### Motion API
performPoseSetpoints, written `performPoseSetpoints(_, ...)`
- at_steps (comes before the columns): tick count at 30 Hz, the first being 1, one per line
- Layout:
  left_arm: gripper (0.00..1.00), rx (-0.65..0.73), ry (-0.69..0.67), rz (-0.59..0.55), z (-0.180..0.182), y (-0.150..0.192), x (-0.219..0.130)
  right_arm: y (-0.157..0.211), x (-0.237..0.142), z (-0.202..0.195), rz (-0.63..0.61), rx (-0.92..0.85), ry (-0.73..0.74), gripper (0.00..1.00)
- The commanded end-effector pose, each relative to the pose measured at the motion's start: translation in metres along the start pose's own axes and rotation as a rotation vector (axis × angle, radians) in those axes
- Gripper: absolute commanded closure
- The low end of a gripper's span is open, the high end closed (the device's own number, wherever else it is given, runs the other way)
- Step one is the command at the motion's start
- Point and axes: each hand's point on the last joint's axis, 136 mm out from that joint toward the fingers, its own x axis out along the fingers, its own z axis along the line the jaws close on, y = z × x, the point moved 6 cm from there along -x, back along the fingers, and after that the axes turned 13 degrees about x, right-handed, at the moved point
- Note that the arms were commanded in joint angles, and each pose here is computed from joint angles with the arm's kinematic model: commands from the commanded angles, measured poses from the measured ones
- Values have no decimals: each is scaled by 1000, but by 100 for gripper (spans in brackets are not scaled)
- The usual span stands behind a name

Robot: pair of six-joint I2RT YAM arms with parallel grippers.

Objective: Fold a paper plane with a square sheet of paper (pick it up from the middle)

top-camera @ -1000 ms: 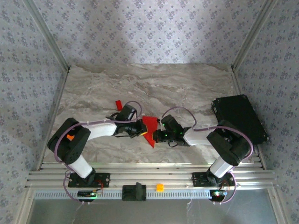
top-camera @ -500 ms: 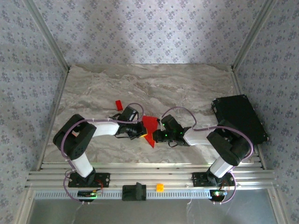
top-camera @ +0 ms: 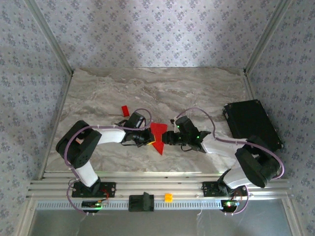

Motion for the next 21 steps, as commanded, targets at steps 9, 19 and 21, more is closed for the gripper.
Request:
performPoseSetpoints(9,97,-33,-124,56,27,20,8,32,30,23,182,-9,60,89)
performPoseSetpoints(19,97,-32,-127,55,28,20,7,46,37,-5,237,44,160,90)
performPoseSetpoints(21,97,-33,-127,55,28,20,7,50,34,-8,244,52,162,90)
